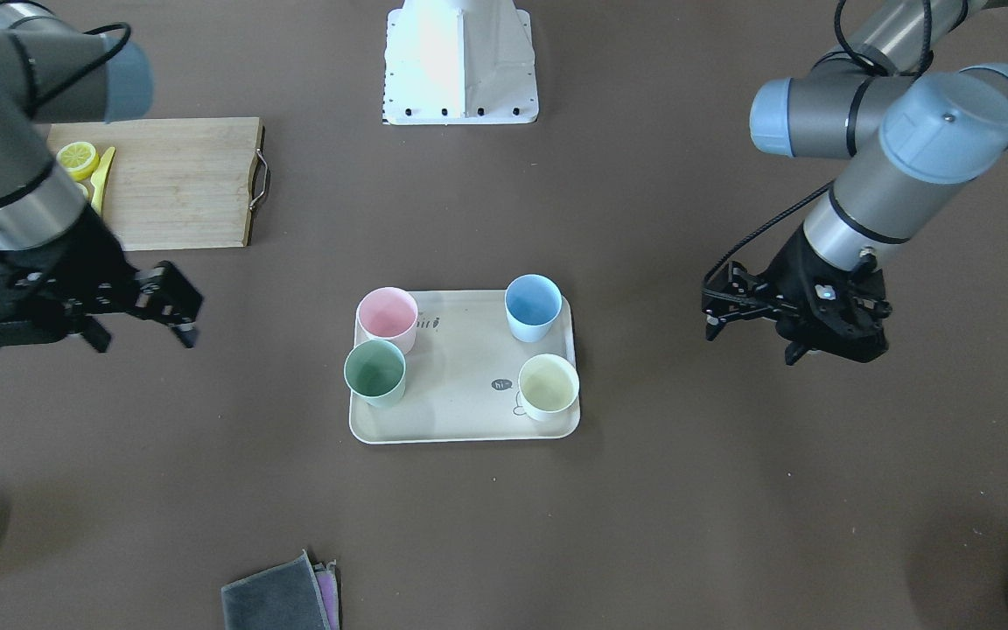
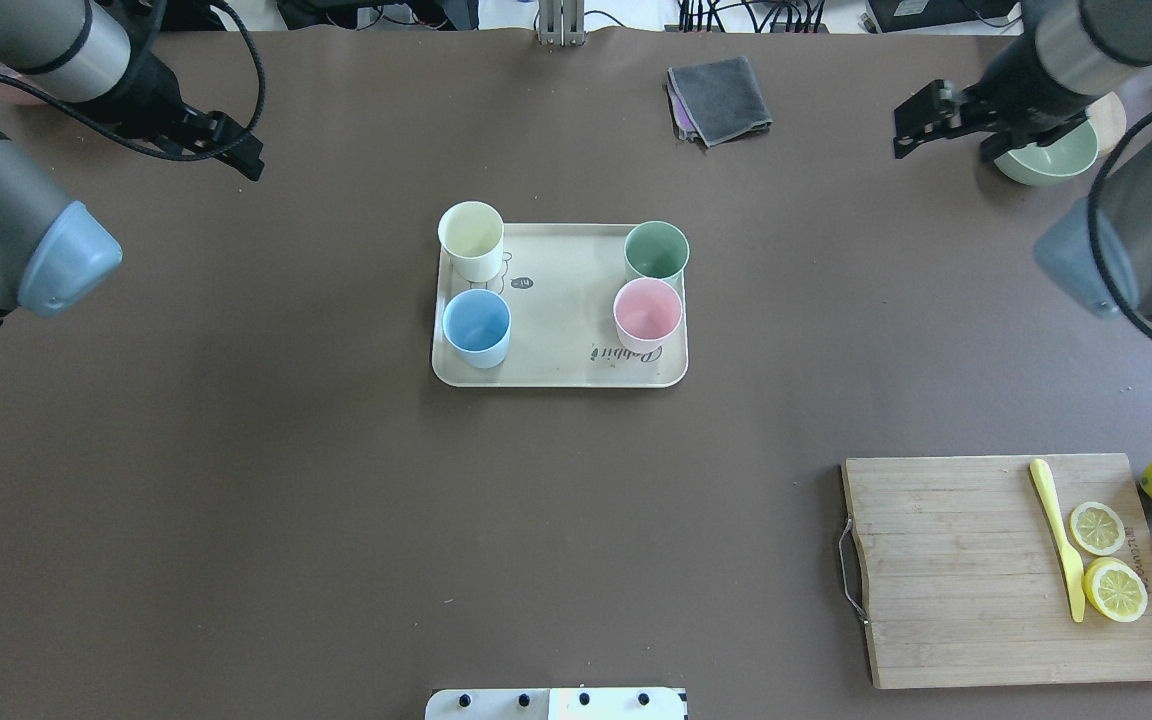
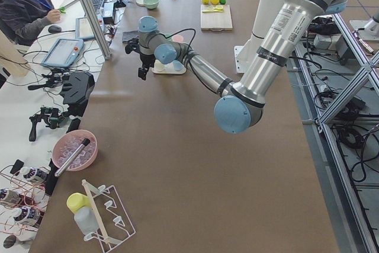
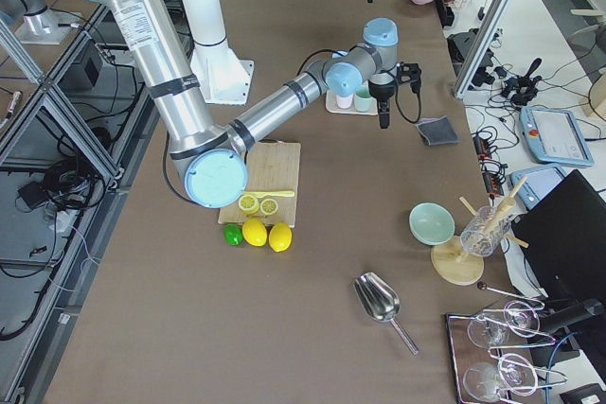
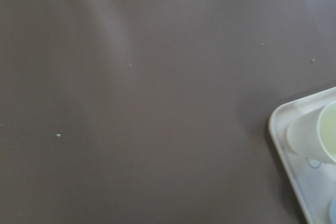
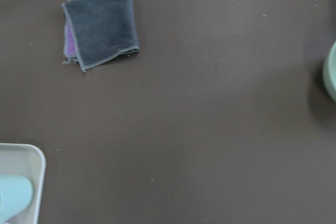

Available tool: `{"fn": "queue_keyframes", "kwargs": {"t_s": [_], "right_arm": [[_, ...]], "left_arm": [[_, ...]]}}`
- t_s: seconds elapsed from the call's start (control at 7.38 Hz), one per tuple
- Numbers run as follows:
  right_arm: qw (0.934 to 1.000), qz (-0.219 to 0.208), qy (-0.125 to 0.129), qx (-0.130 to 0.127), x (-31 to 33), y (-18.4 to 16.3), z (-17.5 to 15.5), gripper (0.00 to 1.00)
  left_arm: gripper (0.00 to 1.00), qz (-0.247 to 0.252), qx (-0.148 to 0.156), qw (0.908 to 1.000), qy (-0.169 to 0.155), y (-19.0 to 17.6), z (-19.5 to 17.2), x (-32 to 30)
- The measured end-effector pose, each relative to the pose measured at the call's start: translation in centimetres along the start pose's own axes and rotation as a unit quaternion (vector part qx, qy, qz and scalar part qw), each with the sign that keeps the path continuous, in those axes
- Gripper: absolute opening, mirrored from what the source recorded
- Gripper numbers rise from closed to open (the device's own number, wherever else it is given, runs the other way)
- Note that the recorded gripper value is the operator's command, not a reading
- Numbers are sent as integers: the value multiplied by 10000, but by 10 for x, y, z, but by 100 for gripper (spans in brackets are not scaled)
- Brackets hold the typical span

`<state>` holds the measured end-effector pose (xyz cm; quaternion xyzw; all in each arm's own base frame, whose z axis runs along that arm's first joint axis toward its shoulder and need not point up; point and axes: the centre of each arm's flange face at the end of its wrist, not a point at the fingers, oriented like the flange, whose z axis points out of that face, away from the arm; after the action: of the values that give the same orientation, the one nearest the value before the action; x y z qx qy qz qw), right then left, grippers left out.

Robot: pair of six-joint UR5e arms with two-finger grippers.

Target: Place all cups on tray

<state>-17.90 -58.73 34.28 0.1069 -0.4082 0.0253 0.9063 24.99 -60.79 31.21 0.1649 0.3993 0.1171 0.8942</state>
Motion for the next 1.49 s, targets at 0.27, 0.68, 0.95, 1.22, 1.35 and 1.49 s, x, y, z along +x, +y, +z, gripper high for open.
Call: {"fn": "queue_keyframes", "kwargs": {"t_s": [0.27,0.68,0.95,1.22,1.35,1.49], "right_arm": [[9982,-383,367,-279,86,-17,-51,100],[9920,-712,627,-829,241,-20,-96,100],[9887,-645,508,-1255,368,30,-83,100],[9880,-429,423,-1422,443,112,-45,100],[9893,-517,357,-1314,471,144,-20,100],[9910,-663,232,-1142,490,168,1,100]], "left_arm": [[99,153,-270,9984,-478,-7,-64,-66],[99,406,-702,9959,-403,29,-126,-250],[99,448,-1118,9925,-215,92,-102,-358],[99,291,-1321,9907,-153,178,-62,-410],[99,338,-1221,9918,-188,215,-47,-423],[99,194,-1143,9930,-219,239,-38,-429]]}}
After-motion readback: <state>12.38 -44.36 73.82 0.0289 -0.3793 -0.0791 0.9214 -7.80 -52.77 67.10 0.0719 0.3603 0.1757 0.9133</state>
